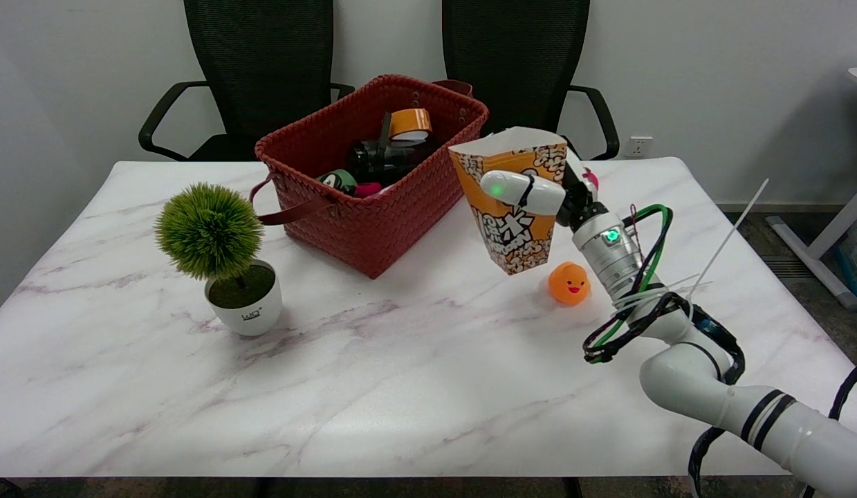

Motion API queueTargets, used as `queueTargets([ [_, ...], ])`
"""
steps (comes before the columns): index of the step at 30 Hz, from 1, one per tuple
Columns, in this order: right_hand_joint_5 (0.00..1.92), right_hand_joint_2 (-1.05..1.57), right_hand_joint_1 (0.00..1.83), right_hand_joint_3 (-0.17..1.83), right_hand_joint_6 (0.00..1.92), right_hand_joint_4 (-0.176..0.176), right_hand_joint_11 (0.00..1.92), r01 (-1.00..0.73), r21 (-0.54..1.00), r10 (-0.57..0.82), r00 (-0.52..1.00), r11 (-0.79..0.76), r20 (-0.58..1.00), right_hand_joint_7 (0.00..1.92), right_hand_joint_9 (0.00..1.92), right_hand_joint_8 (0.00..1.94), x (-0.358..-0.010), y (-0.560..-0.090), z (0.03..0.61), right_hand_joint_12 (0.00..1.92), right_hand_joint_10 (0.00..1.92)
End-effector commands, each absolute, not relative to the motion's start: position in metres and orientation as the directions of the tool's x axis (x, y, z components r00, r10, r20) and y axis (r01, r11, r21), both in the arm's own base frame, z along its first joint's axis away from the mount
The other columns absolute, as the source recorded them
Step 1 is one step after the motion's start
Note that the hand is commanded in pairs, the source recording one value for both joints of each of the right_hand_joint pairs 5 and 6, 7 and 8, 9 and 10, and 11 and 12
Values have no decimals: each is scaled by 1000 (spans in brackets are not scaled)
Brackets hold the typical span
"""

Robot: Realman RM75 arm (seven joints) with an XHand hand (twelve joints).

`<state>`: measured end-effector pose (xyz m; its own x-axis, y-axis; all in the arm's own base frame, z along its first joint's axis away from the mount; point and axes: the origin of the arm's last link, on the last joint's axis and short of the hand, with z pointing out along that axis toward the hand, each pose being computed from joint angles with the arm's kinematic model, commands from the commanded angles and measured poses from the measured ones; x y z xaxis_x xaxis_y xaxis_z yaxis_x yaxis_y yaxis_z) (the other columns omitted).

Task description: Pick up the popcorn box.

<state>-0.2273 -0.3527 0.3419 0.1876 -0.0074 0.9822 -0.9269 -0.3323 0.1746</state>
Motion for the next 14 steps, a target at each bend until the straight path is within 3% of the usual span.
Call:
queueTargets([
  [1,883,587,886,-175,883,0,1521,-908,202,10,213,-368,977,1192,1041,1192,-205,-374,348,1521,1041],
  [14,836,585,883,-175,836,0,1488,-884,230,42,234,-408,971,1162,978,1162,-180,-404,354,1488,978],
])
